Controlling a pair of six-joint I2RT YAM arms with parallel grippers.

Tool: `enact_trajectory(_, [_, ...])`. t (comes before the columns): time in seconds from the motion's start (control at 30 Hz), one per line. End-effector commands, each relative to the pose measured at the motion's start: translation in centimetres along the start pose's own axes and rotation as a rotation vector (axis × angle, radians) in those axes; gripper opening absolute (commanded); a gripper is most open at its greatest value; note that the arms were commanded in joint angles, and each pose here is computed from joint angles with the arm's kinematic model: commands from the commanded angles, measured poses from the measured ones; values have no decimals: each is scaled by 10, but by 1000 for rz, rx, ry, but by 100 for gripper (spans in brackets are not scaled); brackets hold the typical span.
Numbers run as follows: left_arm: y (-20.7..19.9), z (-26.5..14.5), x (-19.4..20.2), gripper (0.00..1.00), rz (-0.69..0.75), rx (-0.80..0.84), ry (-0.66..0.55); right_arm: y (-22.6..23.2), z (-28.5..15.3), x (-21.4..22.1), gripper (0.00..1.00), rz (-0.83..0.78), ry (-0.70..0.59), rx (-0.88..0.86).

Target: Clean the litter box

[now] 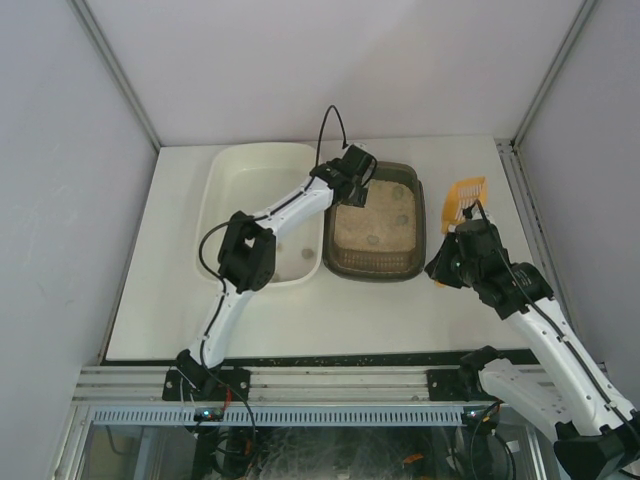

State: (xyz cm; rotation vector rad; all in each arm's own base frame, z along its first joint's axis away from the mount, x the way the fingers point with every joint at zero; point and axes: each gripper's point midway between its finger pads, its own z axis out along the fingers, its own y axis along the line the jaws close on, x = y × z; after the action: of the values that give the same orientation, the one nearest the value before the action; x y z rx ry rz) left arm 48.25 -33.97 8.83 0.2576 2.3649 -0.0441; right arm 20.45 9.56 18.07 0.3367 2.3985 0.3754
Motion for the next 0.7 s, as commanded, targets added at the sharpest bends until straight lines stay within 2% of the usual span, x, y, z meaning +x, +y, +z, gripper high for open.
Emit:
enact_trajectory(0.0, [-4,-14,3,71,-83,34,30,8,-1,-13,0,-8,-57,-49])
enact_trajectory(0.17, [5,-25,25,63,-179,-15,108,8,0,-13,0,1,-59,-64])
enact_trajectory(0.23, [12,-31,31,56,-211,-44,118,8,1,-12,0,4,-59,-68])
enact_trajectory(0.27, [15,-35,33,50,-228,-55,117,8,1,-12,0,5,-60,-69])
enact_trajectory(0.4, [29,-46,48,5,-326,-94,143,5,2,-9,0,8,-60,-71])
enact_trajectory(0.43, [30,-48,51,1,-360,-80,157,4,2,-9,0,9,-60,-71])
enact_trajectory(0.67, [34,-68,69,0,-491,-64,167,3,3,-7,0,16,-58,-76])
